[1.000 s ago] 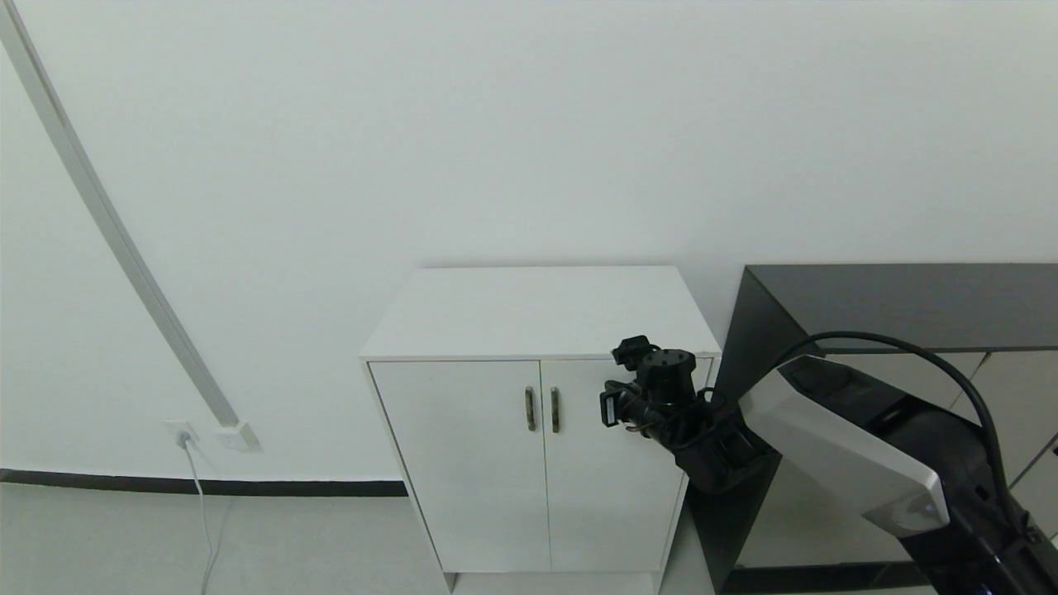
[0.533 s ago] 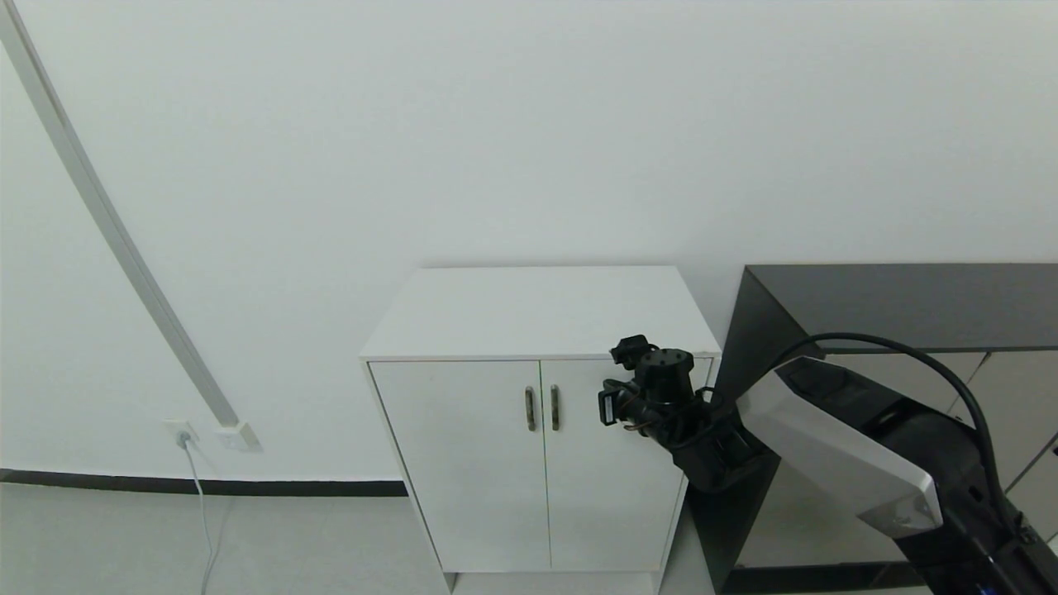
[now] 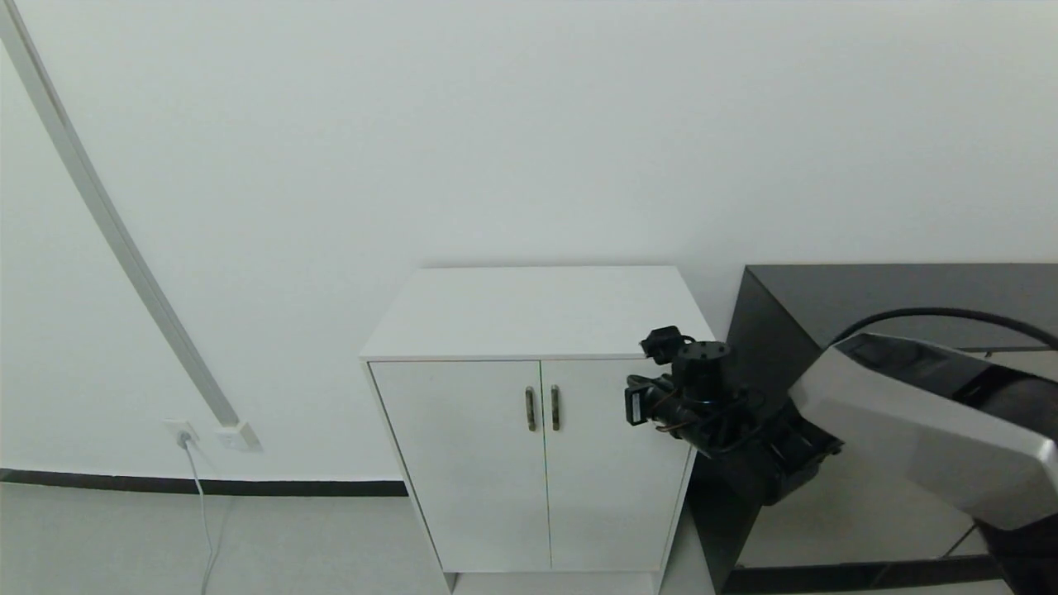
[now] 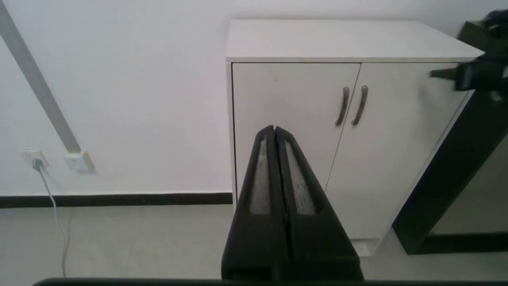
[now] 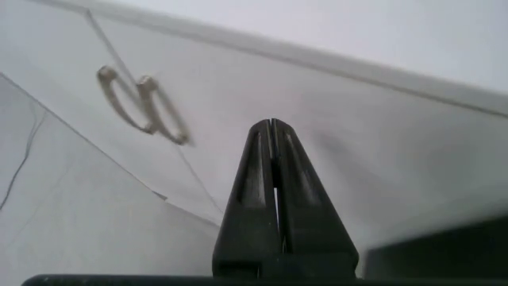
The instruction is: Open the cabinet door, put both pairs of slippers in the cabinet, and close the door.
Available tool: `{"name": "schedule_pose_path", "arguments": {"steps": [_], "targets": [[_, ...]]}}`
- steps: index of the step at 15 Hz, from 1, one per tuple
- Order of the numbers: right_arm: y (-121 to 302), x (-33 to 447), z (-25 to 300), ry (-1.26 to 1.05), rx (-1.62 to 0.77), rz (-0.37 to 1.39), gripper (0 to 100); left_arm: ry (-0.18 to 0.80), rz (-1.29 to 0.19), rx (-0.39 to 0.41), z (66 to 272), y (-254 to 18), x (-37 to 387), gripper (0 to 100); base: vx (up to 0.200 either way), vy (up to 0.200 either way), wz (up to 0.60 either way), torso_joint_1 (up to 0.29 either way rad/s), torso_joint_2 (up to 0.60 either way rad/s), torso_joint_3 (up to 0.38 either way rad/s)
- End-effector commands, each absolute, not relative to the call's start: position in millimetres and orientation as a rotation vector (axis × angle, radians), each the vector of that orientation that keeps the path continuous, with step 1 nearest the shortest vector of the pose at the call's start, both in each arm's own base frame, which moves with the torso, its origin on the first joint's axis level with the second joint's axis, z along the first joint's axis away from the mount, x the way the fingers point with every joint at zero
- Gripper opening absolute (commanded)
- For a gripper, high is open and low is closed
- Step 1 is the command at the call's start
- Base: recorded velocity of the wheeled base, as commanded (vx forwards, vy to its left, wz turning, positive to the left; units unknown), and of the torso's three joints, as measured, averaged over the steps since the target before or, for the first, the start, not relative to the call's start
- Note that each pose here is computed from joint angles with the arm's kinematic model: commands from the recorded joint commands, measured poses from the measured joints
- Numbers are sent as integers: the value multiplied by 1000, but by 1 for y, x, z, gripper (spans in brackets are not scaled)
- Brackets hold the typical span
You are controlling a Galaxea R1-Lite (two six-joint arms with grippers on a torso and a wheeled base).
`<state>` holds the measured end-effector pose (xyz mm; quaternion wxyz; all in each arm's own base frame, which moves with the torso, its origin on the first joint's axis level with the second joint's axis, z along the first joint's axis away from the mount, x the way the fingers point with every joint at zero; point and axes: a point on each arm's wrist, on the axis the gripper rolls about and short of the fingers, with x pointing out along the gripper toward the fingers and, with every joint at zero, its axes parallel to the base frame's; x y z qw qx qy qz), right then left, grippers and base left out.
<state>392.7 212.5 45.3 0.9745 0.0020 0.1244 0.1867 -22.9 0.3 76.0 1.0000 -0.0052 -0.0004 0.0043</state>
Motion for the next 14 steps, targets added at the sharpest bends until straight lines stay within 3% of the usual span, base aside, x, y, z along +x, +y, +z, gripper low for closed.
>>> {"name": "schedule_pose_path", "arguments": {"steps": [1,5,7,10,14], "targets": [[125,340,120,153,46,237,0,0,9,-11,76,0,-23,0,0,0,0,0,0,0],[-2,249,160,88,67,-111,0,0,9,-9,76,0,-23,0,0,0,0,0,0,0],[-39,207,166,64,59,-238,0,0,8,-9,76,0,-23,0,0,0,0,0,0,0],[-46,133,159,50,30,-175,0,0,9,-11,76,0,-23,0,0,0,0,0,0,0],[-22,76,138,169,17,-87,0,0,9,-11,76,0,-23,0,0,0,0,0,0,0]]}}
